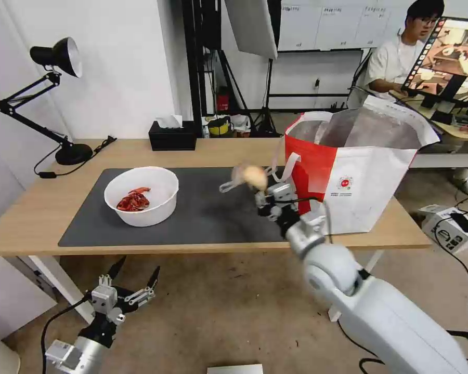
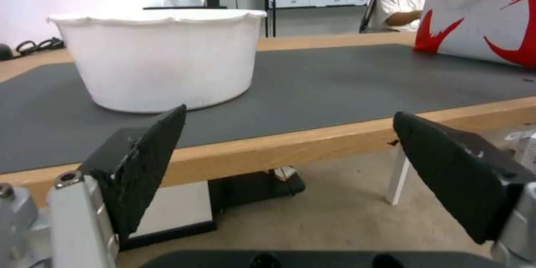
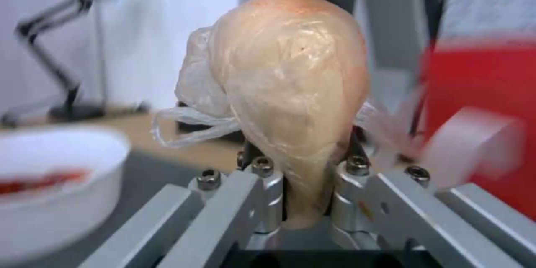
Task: Pick up the trash from the table and place it into the takeout bag.
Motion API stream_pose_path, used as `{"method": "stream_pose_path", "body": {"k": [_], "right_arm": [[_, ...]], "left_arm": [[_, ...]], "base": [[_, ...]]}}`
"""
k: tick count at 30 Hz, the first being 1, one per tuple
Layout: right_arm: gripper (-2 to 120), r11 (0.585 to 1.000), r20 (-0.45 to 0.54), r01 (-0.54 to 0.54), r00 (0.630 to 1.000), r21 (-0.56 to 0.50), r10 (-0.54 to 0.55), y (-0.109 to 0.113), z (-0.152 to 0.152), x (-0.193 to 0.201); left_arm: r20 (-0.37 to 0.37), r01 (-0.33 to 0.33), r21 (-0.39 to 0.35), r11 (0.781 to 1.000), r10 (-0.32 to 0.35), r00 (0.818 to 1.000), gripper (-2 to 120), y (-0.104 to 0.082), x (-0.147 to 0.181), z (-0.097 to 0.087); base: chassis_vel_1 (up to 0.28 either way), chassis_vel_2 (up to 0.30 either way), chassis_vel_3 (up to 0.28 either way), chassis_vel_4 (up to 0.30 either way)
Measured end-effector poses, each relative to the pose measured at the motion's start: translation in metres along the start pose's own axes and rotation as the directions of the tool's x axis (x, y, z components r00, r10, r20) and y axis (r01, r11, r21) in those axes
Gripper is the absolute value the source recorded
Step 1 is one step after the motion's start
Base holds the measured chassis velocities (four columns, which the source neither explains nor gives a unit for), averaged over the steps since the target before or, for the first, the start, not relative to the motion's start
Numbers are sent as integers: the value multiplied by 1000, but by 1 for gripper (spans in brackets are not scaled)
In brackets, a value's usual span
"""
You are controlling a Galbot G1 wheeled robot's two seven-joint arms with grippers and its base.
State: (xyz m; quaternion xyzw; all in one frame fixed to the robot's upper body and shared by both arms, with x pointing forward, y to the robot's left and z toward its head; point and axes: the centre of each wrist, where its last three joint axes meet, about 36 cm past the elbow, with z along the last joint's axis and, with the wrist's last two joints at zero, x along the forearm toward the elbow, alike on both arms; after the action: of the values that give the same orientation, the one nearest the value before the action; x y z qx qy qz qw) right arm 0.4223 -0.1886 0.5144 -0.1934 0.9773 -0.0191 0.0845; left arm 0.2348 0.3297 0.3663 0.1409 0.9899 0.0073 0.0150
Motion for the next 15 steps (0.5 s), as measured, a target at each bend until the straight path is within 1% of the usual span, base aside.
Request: {"method": "stream_pose_path", "body": {"k": [3, 4, 5, 7, 8, 9, 10, 12, 13, 15], "right_arm": [[7, 994, 117, -110, 987, -4, 110, -22, -33, -1], [7, 994, 117, -110, 987, -4, 110, -22, -33, -1], [7, 988, 150, -154, 977, -6, 153, -31, -45, -3], [7, 975, 183, -221, 959, 0, 218, -48, -57, -9], [7, 975, 183, -221, 959, 0, 218, -48, -57, -9], [7, 962, 179, -272, 947, 4, 267, -62, -58, -14], [7, 962, 179, -272, 947, 4, 267, -62, -58, -14], [7, 939, 120, -344, 933, 18, 340, -78, -60, -16], [7, 939, 120, -344, 933, 18, 340, -78, -60, -16], [7, 920, 74, -389, 920, 36, 386, -87, -60, -16]], "left_arm": [[-3, 0, 0, 1000, 0, 1000, 100, -1, 0, 1], [-3, 0, 0, 1000, 0, 1000, 100, -1, 0, 1], [-3, 0, 1, 1000, 0, 1000, 100, -2, 0, 1], [-5, 0, 1, 1000, 0, 1000, 100, -2, 1, 2], [-5, 0, 1, 1000, 0, 1000, 100, -2, 1, 2], [-6, -1, 1, 1000, 1, 1000, 100, -2, 1, 2], [-6, -1, 1, 1000, 1, 1000, 100, -2, 1, 2], [-7, -2, -1, 1000, 2, 1000, 100, -2, 1, 1], [-7, -2, -1, 1000, 2, 1000, 100, -2, 1, 1], [-9, -4, -4, 1000, 4, 1000, 100, -1, 2, 1]], "base": [[0, 0, 0, 0], [0, 0, 0, 0], [0, 0, 0, 0], [0, 0, 0, 0], [0, 0, 0, 0], [0, 0, 0, 0], [0, 0, 0, 0], [0, 0, 0, 0], [0, 0, 0, 0], [0, 0, 0, 0]]}}
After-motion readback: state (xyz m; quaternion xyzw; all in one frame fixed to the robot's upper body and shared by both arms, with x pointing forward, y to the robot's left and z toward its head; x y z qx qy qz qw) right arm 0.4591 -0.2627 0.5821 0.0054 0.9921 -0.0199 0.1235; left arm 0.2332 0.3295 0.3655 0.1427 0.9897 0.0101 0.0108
